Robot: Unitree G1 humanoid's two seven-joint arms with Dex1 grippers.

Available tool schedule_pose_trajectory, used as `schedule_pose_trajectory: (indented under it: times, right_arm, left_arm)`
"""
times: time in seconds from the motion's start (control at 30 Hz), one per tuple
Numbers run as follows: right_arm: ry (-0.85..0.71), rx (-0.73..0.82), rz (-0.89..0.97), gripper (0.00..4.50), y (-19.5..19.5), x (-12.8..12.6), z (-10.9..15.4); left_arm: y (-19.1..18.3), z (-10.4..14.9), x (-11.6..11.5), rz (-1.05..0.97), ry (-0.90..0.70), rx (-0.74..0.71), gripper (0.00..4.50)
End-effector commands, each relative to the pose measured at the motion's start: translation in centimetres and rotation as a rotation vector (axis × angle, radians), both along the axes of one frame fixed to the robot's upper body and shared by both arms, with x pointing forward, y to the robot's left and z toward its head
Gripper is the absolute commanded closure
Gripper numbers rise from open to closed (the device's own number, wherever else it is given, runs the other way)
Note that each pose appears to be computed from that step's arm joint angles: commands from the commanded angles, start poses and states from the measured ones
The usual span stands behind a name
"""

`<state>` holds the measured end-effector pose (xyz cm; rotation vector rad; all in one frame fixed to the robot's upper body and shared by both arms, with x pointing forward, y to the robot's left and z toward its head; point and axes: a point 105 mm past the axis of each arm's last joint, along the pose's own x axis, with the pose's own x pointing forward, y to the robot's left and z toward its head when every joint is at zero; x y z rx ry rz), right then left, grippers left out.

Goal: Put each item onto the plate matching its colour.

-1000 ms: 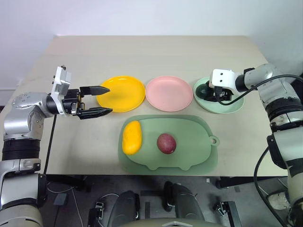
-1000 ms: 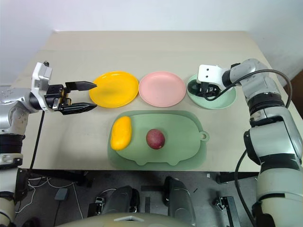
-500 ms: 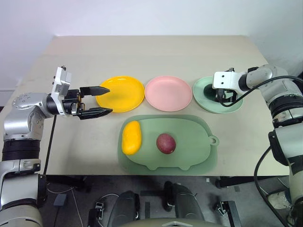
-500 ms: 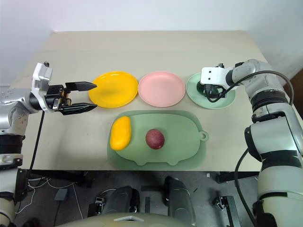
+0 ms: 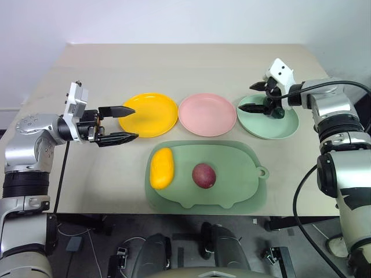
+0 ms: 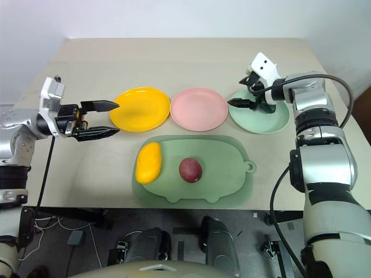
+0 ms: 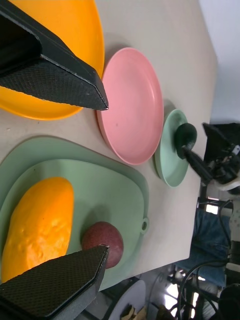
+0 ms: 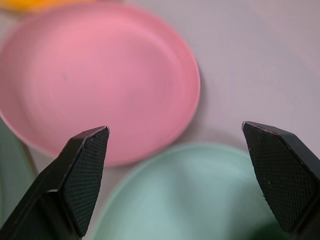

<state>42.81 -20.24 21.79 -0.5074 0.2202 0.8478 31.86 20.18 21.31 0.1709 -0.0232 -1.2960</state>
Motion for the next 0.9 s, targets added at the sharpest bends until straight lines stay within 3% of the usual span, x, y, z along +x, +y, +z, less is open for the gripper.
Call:
schedule_pose_trajectory:
  times: [0.03,0.43,0.9]
  right_arm:
    - [-0.011,0.081,0.055,0.01,0.7,-1.0,1.2]
    - [0.038,0.230,0.069,0.01,1.4,-3.8,1.2]
    - [0.157,0.307,0.115,0.01,3.5,-7.9,-0.9]
  left_arm:
    - [0.0,1.0,-0.3,-0.011,-0.039,-0.006,0.00]
    - [-0.2,1.0,0.0,-0.020,-0.037,-0.011,0.00]
    - [-0.3,0.9,0.1,-0.024,-0.036,-0.015,0.00]
